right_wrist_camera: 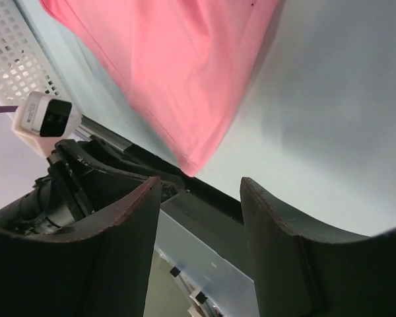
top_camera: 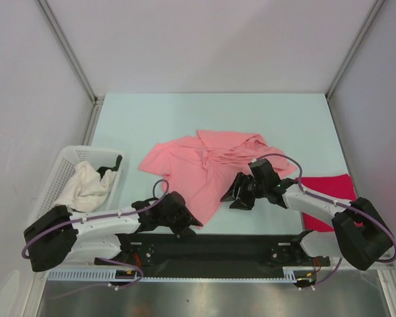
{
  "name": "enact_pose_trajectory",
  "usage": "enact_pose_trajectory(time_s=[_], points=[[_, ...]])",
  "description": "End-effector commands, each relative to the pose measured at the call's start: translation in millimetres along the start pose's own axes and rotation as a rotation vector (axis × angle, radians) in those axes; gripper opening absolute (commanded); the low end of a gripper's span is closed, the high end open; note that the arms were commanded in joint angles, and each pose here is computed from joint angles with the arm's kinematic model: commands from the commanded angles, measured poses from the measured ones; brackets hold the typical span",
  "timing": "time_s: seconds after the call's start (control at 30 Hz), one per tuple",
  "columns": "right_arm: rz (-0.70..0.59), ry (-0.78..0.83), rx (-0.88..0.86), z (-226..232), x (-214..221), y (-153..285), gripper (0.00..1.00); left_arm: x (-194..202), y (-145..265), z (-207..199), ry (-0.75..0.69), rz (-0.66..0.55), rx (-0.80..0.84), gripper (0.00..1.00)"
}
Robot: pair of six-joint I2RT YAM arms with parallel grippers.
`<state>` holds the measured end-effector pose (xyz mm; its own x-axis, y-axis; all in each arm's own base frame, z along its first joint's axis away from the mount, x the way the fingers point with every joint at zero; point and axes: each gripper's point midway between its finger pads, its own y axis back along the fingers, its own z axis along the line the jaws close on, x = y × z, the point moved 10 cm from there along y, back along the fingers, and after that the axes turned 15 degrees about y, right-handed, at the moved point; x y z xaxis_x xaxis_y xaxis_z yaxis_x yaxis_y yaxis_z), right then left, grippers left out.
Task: Fold and stack the t-shirts
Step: Flatten the tshirt out
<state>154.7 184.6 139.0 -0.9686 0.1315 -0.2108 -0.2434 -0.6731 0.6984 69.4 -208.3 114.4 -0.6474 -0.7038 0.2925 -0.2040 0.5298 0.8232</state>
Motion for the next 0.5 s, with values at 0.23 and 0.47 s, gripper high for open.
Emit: enact_pose_trajectory(time_s=[0.23,0.47], points=[[-0.083,0.003,-0.058,0.5,-4.6,16.0,0.56,-0.4,-13.3,-5.8,0.109,-0.008,0.05,0.47],[-0.11,-0.023,-0.042,-15.3,-4.4,31.0,0.56,-3.8,-21.4,0.3,0.139,-0.015,0.024,0.43]])
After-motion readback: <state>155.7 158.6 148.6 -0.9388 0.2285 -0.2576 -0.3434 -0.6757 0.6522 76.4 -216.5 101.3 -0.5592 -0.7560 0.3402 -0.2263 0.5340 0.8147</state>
